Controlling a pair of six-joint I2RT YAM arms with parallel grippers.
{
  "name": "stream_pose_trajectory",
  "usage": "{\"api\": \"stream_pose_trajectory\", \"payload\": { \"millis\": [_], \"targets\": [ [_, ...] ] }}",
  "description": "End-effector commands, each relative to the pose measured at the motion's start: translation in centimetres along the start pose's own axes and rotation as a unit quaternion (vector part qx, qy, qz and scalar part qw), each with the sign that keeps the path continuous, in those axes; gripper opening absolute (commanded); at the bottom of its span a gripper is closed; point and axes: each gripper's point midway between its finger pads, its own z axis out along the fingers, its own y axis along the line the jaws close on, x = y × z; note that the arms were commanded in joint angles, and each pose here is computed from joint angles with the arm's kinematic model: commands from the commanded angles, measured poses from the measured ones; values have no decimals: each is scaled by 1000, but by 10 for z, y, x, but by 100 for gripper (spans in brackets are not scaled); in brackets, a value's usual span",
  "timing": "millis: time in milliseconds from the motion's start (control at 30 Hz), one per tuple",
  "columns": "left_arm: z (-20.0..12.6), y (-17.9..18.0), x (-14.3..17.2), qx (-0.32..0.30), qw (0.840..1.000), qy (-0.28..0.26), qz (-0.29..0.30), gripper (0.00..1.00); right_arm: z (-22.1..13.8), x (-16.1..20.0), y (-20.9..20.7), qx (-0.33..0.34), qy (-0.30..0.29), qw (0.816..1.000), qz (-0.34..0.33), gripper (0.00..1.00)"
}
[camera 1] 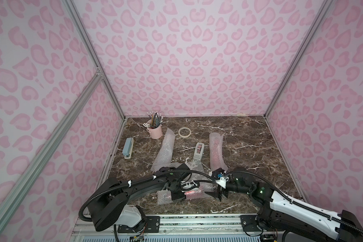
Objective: Wrap wine bottles in bubble wrap
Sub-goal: Wrap the wine bottle in bubble wrap.
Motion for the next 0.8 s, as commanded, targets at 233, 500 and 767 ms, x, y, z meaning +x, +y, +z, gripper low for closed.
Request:
{"api": "stream_pose_trajectory", "payload": {
  "millis": [233,500,767],
  "targets": [
    [-9,-2,-11,66,996,-31,-43,49,29,14,43,-21,15,981,-190,96],
    [-7,-2,-13,82,995,-27,-47,49,70,26,30,33,75,945,-317,95],
    [-8,-2,-12,80,995,-26,-49,50,104,44,18,40,125,923,-362,92]
  ]
}}
